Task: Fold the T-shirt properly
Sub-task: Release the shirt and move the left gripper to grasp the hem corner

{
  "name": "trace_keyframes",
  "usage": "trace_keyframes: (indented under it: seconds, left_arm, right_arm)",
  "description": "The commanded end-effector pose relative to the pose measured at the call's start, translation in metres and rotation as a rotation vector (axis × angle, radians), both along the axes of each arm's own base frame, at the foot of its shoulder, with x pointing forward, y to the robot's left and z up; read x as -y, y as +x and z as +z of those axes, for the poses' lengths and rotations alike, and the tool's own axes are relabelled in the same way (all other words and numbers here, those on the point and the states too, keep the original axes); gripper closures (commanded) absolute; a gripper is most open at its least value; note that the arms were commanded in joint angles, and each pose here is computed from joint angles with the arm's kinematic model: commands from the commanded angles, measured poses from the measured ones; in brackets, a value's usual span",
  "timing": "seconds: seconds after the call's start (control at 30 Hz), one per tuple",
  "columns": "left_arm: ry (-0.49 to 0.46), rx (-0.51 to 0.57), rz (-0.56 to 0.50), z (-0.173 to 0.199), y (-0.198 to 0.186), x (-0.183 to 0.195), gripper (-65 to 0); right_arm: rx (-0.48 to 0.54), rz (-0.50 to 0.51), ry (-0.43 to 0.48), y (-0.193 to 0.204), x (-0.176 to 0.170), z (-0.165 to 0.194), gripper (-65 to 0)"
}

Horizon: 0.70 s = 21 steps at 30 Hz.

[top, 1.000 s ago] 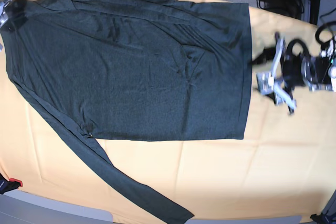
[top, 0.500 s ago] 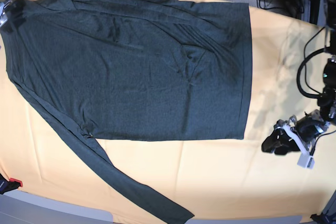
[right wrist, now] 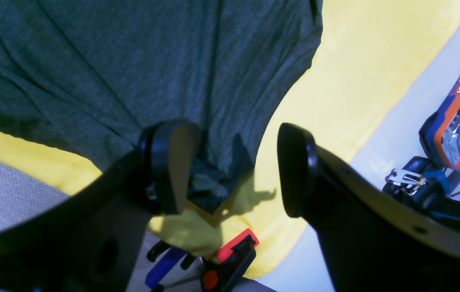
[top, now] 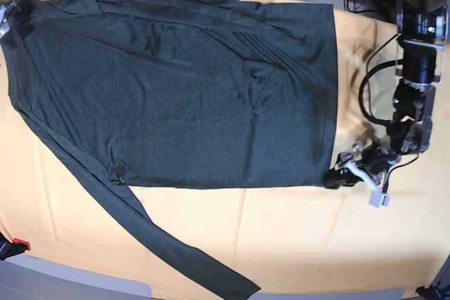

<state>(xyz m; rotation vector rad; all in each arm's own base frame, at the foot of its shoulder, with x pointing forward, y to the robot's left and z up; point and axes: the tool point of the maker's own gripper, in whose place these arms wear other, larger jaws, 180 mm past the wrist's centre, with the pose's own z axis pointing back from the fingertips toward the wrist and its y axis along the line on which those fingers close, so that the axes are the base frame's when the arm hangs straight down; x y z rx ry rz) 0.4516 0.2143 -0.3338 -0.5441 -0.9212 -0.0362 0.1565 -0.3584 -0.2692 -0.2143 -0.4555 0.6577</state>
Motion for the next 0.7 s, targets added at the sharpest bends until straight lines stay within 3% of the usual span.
trace_keyframes:
  seconds: [0.0, 0.3, 0.57, 0.67]
  left_arm:
    - [0.004, 0.060, 0.017, 0.021, 0.013, -0.006, -34.5]
    - [-0.015, 0.001, -0.038, 0.006, 0.005, 0.019, -34.5]
    - [-0.124, 0.058, -0.244, 0.024, -0.012, 0.053, -34.4]
    - [-0.125, 0.062, -0.230, 0.025, -0.010, 0.052, -28.9]
  right_arm:
    - [0.023, 0.009, -0.016, 0.007, 0.002, 0.008, -36.4]
    - [0.023, 0.009, -0.015, 0.007, 0.002, 0.008, -36.4]
    - [0.024, 0.010, -0.011, 0.007, 0.001, 0.008, -36.4]
    - [0.024, 0.010, -0.011, 0.007, 0.001, 0.008, -36.4]
